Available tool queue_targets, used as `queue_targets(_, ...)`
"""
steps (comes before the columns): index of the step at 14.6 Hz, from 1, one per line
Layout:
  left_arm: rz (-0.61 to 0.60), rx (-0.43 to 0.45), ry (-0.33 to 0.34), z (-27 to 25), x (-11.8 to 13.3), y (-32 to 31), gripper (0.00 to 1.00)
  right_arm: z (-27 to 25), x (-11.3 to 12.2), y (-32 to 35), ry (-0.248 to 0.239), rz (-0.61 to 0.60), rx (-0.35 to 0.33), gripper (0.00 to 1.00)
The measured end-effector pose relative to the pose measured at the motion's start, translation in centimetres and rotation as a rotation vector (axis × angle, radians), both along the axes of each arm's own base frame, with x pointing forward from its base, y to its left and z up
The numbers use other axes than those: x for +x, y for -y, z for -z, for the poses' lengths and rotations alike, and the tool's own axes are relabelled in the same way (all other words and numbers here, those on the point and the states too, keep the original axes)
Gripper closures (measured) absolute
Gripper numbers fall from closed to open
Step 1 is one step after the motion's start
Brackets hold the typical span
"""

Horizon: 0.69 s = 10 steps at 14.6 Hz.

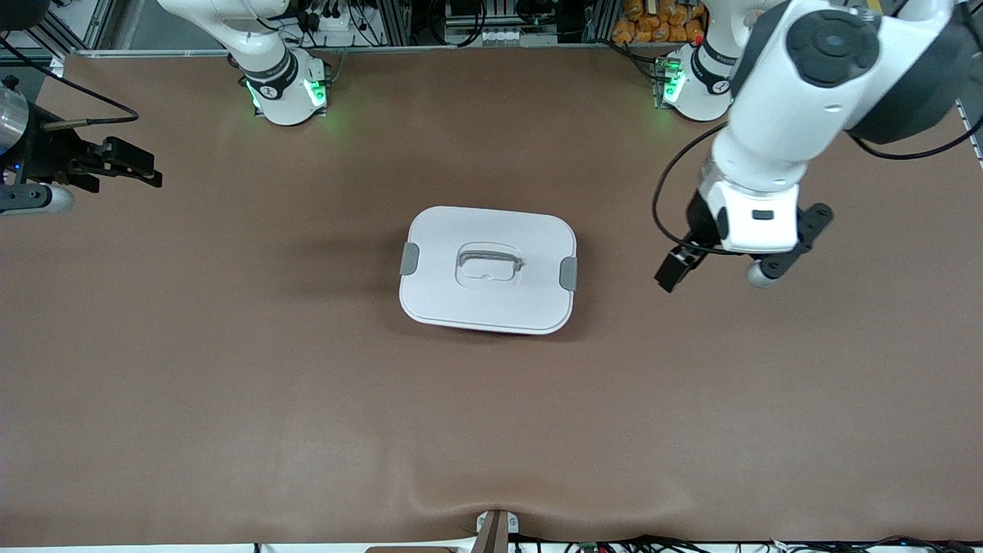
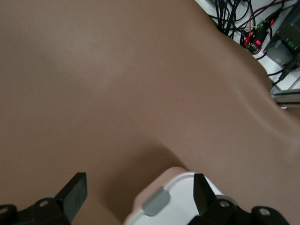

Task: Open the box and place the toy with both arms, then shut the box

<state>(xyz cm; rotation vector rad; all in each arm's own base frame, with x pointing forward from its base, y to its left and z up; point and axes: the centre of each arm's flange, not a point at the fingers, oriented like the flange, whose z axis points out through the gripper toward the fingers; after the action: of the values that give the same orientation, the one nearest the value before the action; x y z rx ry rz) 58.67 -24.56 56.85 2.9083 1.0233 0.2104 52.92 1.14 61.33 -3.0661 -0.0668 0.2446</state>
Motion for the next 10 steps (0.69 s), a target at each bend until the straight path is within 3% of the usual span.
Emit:
queue_targets(5, 0.123, 0.063, -0.058, -2.0, 0.4, -7.3, 0.0, 0.1, 0.1, 0.0, -0.002, 0.0, 0.0, 0.0)
queue_targets(10, 0.36, 0.118, -0.147, -3.9, -0.6, -14.4, 0.0, 0.2, 0.1, 0.0, -0.003, 0.0, 0.0, 0.0)
